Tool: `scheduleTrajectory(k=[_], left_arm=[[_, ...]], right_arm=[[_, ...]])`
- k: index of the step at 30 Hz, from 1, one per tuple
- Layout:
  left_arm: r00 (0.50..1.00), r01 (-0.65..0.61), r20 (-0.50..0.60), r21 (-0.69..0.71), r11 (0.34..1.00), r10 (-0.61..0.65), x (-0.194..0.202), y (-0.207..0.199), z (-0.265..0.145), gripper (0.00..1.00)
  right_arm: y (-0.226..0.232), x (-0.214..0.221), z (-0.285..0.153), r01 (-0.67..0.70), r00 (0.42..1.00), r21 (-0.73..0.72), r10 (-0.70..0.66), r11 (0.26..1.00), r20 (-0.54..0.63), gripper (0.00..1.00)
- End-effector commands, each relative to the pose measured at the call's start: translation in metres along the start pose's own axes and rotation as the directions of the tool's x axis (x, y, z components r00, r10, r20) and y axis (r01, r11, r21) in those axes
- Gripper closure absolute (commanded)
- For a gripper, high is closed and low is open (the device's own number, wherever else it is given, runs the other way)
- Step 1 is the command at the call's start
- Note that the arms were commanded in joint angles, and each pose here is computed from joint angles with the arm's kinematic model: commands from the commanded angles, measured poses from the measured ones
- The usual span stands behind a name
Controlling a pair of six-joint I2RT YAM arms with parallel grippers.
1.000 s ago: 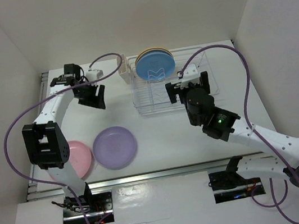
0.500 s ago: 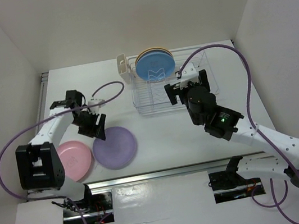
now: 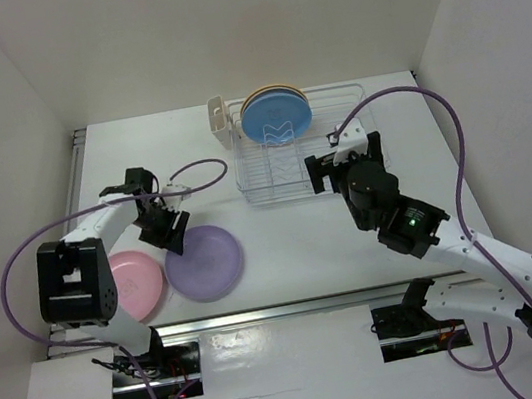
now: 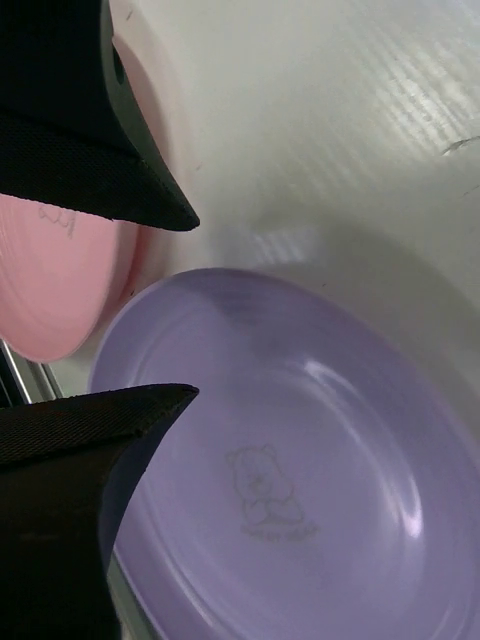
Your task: Load the plates into the dish rack
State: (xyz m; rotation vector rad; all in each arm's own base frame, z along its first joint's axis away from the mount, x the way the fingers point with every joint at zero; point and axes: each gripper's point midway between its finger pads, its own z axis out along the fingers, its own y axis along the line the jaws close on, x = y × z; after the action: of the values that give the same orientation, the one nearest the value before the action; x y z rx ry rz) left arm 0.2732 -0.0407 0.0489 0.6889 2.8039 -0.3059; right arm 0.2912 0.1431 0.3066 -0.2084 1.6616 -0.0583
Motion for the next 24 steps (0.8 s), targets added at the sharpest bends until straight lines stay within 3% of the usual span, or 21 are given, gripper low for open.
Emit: scheduleTrajectory(k=[1,6,18,22,24], left_arm=[[0.999,-0.028,0.026,-0.036,0.999,0.028,-0.023,0.017,0.001,0.31],[1.000,-0.017,-0.027,-0.039,0.999,0.016,-0.022,0.026,0.016,0.33],[0.997,0.040,-0.073,0.128,0.991,-0.031,-0.018,0.002,0.037,0.45],[0.996,0.052,-0.080,0.219,0.974,-0.035,-0.022,-0.010,0.041,0.58],[0.998,0.047,-0.061,0.272,0.961,-0.031,-0.029,-0.017,0.042,0.82]], right_arm=[[-0.013,0.003,-0.007,-0.032,0.999,0.037,0.032,0.999,0.001,0.00],[-0.014,0.011,-0.008,-0.027,1.000,0.046,0.028,0.999,-0.014,0.00],[-0.011,0.012,-0.005,-0.043,0.999,0.046,0.043,0.998,-0.007,0.00],[-0.012,0.012,-0.005,-0.034,0.999,0.046,0.034,0.998,-0.007,0.00],[-0.010,0.014,-0.004,-0.027,1.000,0.046,0.028,0.999,-0.014,0.00]])
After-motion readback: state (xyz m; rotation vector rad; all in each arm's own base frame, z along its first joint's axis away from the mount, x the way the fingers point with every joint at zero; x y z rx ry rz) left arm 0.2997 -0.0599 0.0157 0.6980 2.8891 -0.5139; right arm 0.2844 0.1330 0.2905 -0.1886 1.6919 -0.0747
